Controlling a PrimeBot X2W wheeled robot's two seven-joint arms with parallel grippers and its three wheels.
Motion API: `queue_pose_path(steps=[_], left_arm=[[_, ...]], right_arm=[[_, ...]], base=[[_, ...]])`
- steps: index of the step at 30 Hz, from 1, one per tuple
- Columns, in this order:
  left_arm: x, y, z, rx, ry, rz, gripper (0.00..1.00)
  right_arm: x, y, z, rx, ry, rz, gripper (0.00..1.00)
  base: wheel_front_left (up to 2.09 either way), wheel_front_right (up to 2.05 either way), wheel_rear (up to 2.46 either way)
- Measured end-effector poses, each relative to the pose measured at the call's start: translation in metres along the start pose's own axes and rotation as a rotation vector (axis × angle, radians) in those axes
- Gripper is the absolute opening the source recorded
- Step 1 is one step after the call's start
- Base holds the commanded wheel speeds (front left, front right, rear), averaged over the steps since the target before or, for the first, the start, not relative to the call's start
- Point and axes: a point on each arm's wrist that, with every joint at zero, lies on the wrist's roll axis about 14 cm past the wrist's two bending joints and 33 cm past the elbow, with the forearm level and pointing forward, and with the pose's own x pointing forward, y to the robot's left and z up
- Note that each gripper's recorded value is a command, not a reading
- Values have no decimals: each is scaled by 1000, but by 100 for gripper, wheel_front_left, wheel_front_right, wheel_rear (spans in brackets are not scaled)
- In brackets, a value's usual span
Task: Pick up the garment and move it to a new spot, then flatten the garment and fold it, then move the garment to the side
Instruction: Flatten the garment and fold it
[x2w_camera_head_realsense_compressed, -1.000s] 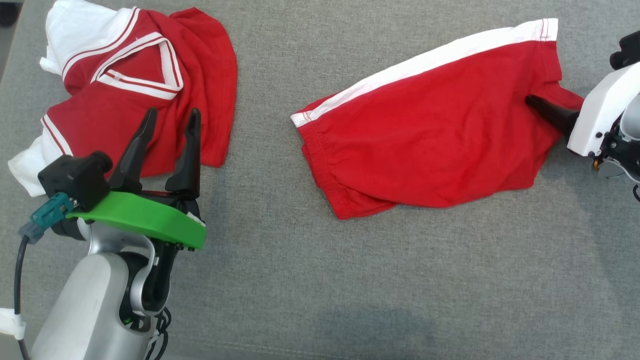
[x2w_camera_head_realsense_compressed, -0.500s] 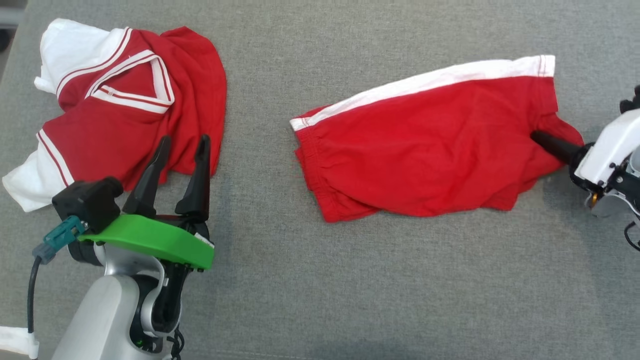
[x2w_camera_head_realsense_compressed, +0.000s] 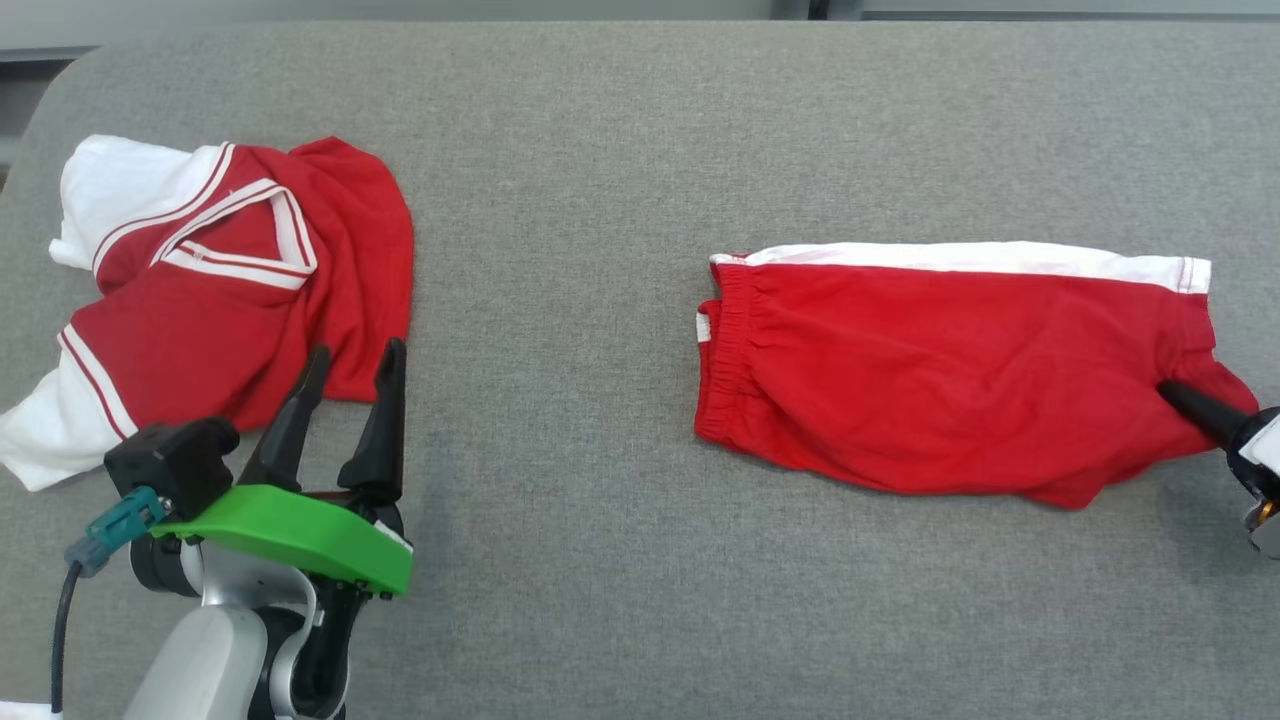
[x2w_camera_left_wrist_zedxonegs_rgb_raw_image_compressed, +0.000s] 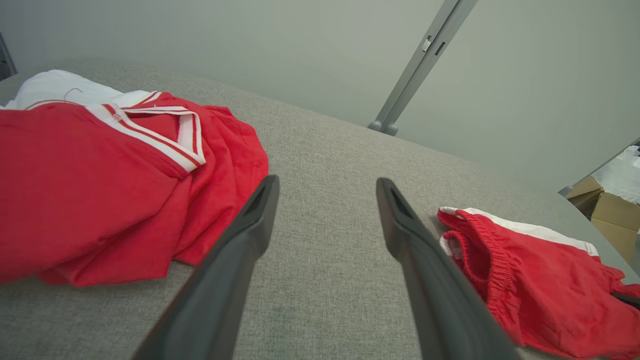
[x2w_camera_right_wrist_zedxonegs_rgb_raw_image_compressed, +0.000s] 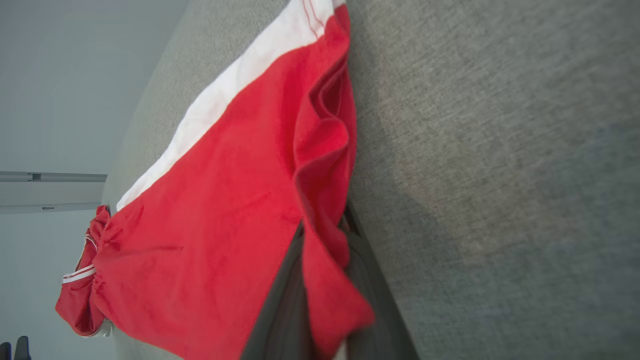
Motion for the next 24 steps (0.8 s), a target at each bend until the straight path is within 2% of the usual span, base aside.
queue_pose_path(steps=[5, 9, 13, 16, 21, 24], left_arm=[[-4, -13, -3, -2, 13, -38, 100], [-4, -26, 0, -1, 12, -76, 100], [-3, -33, -3, -6, 29, -99, 100], [-1, -37, -11, 4, 58, -113, 100], [1, -40, -20, 14, 91, -128, 100], [2, -42, -24, 14, 108, -135, 100]], right_arm=[[-18, 26, 28, 64, -134, 119, 0], [-33, 64, 46, 56, -203, 255, 0], [-29, 124, 21, -41, -115, 414, 0], [-23, 157, -2, -129, -61, 491, 0], [-10, 190, -30, -194, -21, 560, 0], [0, 195, -45, -219, -3, 544, 0]], base=[[0, 0, 0], [0, 0, 0], [0, 0, 0], [0, 0, 0], [0, 0, 0], [0, 0, 0]])
